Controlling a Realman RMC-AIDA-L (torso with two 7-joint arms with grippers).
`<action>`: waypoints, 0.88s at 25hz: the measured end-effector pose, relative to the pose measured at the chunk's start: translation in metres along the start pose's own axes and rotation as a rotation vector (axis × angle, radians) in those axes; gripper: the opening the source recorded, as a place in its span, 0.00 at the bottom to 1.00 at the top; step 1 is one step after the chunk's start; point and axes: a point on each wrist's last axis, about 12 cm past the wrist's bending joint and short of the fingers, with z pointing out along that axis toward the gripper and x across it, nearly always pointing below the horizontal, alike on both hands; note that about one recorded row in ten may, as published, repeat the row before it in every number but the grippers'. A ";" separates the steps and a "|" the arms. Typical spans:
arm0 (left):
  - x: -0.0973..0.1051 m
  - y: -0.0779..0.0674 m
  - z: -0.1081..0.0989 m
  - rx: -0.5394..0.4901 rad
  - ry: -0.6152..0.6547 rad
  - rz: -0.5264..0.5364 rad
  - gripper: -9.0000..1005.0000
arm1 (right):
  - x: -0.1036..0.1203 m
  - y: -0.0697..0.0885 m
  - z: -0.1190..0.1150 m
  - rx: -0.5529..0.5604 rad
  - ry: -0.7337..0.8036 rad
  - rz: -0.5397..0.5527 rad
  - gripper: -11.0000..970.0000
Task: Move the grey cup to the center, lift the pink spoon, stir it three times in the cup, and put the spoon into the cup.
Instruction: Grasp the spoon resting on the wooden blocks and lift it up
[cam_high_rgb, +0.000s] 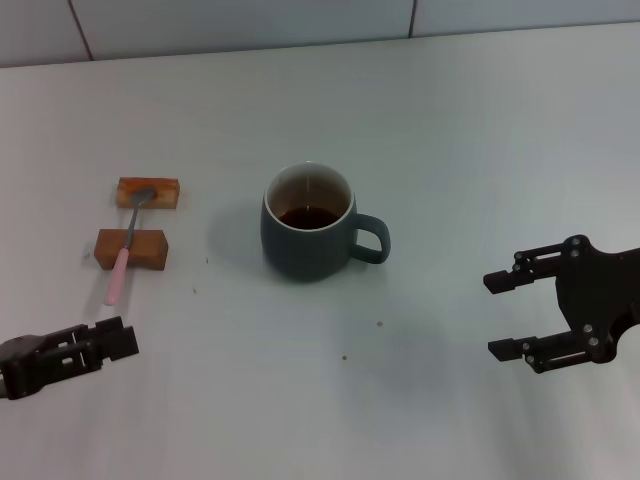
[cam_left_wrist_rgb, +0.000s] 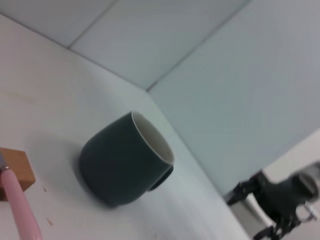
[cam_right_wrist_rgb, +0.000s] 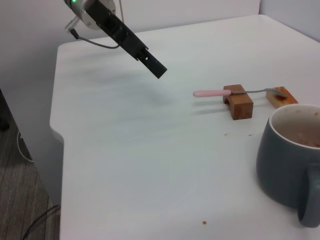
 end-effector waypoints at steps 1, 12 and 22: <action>0.006 0.000 -0.004 0.005 -0.088 -0.076 0.77 | 0.000 0.000 0.000 0.001 0.001 -0.002 0.73; 0.024 0.001 0.003 0.033 -0.192 -0.256 0.77 | -0.002 0.000 -0.002 0.015 0.006 0.018 0.73; 0.064 -0.003 -0.005 0.019 -0.430 -0.431 0.77 | -0.001 -0.002 -0.003 0.035 0.009 0.019 0.73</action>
